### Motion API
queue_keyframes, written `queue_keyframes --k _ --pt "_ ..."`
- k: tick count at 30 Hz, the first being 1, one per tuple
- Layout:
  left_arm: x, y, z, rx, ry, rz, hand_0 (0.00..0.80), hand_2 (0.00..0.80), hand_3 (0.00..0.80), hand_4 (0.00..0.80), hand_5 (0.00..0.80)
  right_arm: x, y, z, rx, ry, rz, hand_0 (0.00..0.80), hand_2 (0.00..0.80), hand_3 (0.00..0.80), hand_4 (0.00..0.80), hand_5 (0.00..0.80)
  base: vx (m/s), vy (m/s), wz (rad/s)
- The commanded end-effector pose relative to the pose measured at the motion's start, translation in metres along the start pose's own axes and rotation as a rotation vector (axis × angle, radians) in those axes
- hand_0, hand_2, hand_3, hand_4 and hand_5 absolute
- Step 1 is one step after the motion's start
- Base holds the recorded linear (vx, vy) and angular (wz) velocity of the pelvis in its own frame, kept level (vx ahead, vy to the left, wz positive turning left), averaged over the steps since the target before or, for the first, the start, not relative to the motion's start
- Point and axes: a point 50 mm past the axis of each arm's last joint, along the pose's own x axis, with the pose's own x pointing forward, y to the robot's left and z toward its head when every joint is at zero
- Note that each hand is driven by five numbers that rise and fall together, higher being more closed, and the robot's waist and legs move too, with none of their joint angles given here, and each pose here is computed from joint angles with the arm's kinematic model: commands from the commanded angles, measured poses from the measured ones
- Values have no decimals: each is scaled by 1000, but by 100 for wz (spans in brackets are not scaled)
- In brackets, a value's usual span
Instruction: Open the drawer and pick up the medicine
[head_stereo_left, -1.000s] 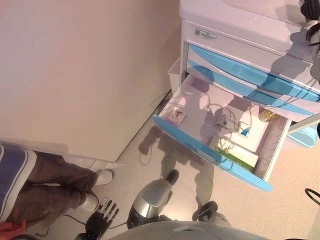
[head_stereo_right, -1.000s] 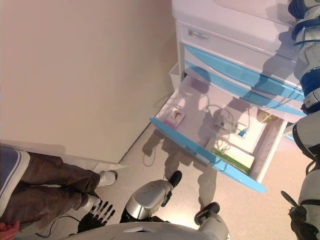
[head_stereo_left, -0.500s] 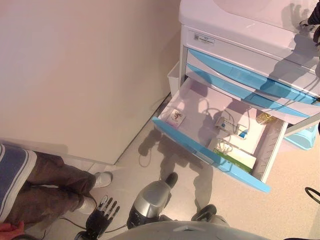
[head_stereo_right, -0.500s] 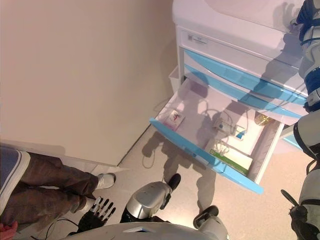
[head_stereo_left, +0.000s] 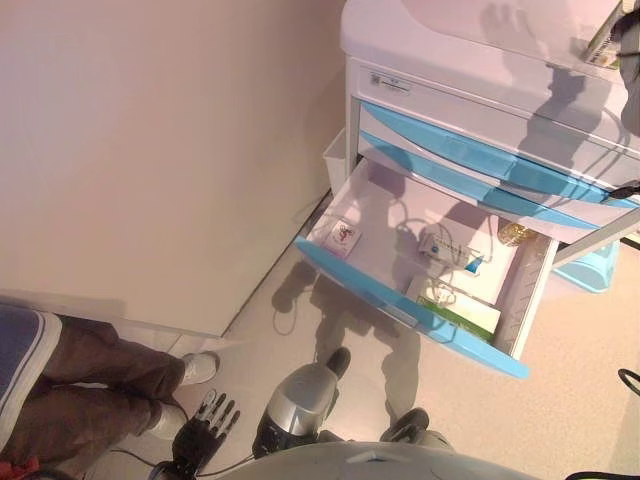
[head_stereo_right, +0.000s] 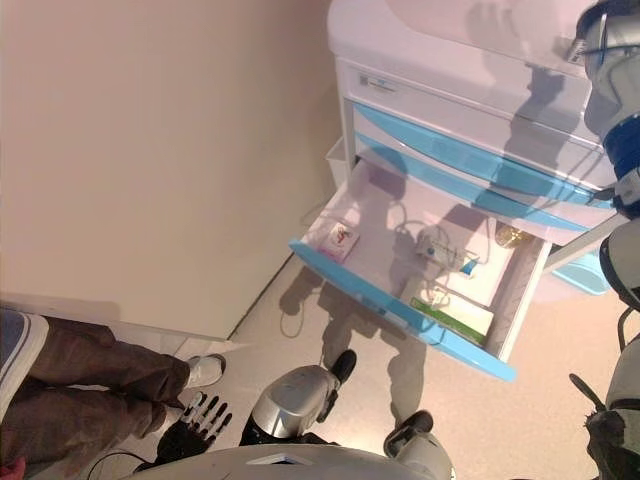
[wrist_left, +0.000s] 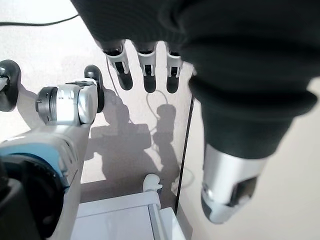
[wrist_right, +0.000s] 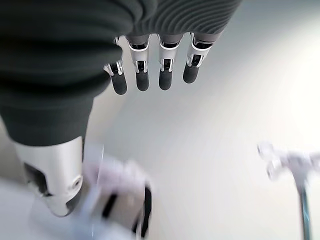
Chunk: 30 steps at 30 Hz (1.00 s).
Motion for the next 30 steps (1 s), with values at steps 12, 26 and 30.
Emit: queue_keyframes --k 12,26,30 --pt "-25 30 17 258 22 87 0 0 0 0 0 29 -106 17 87 -170 -418 0 0 0 0 0 -21 -56 -13" --pt "10 -18 33 812 63 3 0 0 0 0 0 -101 -96 102 828 -661 39 0 0 0 0 0 -57 -60 -34" --pt "15 -19 32 1008 115 53 0 0 0 0 0 -147 -83 120 1111 -839 482 0 0 0 0 0 -46 -46 -49"
